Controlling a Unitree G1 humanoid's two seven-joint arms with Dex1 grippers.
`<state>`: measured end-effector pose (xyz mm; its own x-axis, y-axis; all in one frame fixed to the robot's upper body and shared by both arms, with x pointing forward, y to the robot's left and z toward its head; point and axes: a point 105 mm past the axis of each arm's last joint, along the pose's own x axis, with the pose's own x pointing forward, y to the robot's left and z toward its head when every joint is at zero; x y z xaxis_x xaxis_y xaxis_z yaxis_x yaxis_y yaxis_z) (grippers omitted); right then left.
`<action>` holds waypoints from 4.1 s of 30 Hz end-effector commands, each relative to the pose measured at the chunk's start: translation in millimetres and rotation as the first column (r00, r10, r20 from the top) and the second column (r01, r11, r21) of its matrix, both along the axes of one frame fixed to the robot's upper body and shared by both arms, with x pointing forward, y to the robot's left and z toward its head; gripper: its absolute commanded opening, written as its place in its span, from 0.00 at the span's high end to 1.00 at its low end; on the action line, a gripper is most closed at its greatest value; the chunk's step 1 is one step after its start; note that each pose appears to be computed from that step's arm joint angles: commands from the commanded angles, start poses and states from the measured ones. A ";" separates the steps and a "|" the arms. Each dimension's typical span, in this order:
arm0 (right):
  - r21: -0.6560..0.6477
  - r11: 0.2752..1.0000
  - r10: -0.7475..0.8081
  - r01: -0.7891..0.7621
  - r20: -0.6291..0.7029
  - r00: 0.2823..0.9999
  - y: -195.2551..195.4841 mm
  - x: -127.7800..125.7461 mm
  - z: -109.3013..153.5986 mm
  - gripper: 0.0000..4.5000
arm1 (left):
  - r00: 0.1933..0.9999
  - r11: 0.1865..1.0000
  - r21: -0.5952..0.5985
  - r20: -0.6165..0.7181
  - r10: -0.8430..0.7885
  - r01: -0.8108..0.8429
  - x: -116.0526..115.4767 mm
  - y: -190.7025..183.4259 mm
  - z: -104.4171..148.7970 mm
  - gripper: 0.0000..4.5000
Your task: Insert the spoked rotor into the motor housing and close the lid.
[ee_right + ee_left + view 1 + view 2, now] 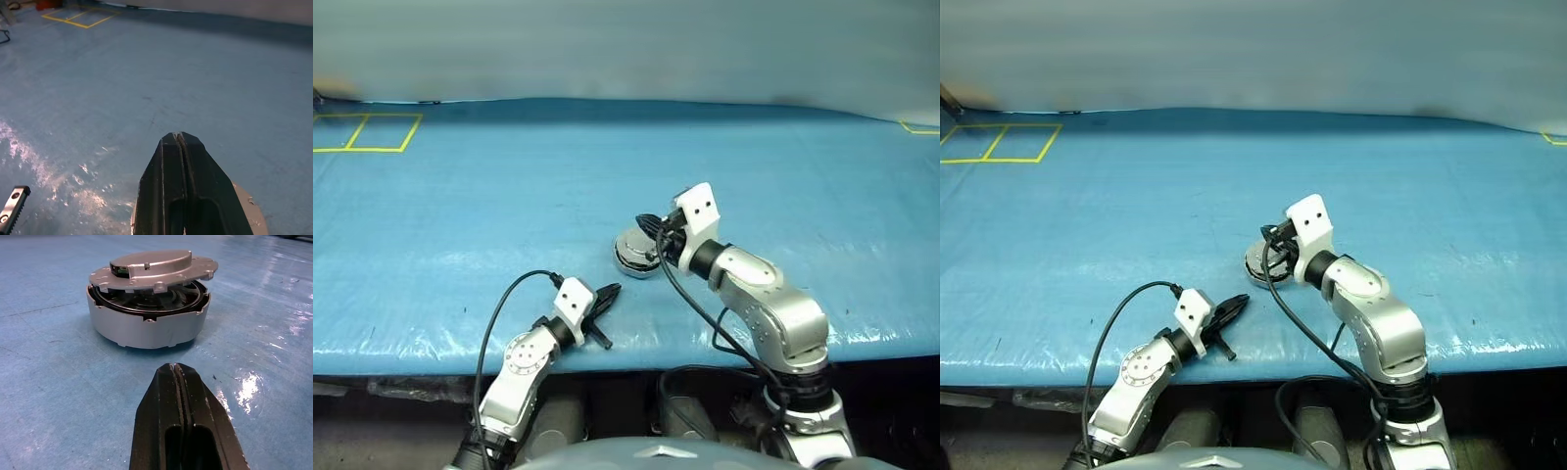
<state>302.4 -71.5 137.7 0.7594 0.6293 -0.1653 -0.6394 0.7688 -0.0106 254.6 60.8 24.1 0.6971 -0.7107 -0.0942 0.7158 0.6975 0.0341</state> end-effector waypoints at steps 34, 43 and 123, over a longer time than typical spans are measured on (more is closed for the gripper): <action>-0.218 0.964 0.148 -0.154 -0.046 0.988 -11.0 30.0 -44.3 0.33 | 1.000 1.000 -0.003 0.016 0.001 -0.001 1.7 -2.8 3.9 1.00; -0.210 0.974 0.096 -0.086 0.038 0.995 -3.7 29.1 -30.8 0.33 | 1.000 1.000 0.002 0.012 -0.002 0.002 1.0 -2.7 2.2 1.00; -0.285 0.956 0.030 -0.072 -0.148 0.988 -4.4 31.3 -90.0 0.33 | 1.000 1.000 0.010 0.011 -0.005 0.005 3.0 -2.6 3.3 1.00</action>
